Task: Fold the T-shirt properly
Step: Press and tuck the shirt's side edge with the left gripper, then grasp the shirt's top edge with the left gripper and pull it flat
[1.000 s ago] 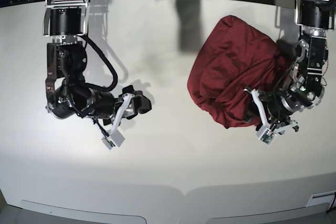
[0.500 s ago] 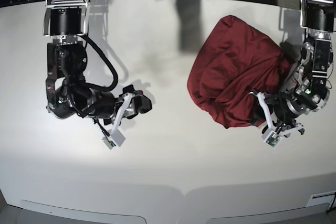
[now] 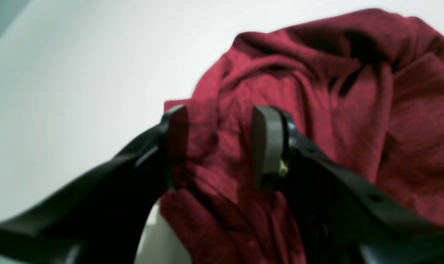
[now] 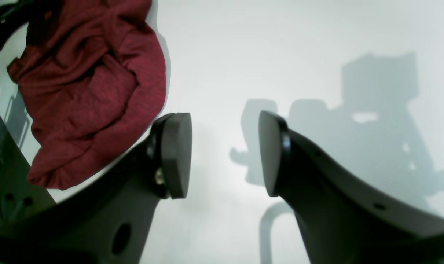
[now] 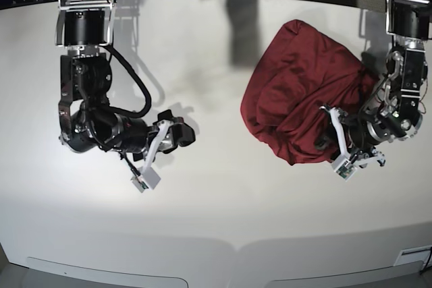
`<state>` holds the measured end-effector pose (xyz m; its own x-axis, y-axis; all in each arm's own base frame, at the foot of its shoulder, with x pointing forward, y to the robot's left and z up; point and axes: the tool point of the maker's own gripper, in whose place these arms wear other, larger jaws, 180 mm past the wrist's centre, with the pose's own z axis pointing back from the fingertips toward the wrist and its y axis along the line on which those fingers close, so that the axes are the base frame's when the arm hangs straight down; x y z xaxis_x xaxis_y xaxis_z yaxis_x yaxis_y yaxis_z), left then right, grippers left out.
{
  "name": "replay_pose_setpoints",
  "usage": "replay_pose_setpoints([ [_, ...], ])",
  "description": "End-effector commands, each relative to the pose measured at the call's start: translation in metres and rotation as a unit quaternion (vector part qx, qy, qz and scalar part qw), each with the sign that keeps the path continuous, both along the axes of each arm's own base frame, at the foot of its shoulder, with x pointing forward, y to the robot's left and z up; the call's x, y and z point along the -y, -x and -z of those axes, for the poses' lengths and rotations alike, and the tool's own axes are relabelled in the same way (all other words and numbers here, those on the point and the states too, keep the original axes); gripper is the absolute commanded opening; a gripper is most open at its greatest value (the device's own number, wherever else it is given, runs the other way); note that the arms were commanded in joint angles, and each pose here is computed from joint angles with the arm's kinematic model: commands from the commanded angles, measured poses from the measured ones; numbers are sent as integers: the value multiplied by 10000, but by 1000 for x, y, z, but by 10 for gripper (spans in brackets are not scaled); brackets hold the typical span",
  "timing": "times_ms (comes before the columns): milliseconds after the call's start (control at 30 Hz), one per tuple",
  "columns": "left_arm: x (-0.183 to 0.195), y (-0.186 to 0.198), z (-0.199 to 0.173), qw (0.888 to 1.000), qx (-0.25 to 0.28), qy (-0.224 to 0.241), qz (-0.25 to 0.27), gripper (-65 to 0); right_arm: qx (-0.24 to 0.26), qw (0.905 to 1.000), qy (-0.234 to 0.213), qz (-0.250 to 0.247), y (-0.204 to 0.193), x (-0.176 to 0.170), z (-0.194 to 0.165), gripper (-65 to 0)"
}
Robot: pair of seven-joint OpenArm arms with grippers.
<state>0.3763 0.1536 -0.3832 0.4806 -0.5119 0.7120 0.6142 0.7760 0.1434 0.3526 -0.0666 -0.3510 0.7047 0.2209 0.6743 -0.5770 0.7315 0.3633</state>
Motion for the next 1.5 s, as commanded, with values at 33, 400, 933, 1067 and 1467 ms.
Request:
replay_pose_setpoints([
  [33,-9,-10,-8,9999,146,-16,-83,-375,296,9995,-117,-10,-11,-1,-18,-353],
  [400,-3,-16,-15,9991,183,346,-147,-648,301,9995,-118,-8,-12,-1,-18,-353],
  [933,10,15,-68,9859,78,1667,142,-650,318,9994,-130,-1,-12,-1,-19,-353],
  [1067,22,56,-58,9857,-165,1627,402,-650,334,9994,-132,3,-13,-1,-20,-353],
  [1467,64,164,-38,9706,-759,2143,786,-650,334,9994,-100,8,-13,-1,-19,-353],
])
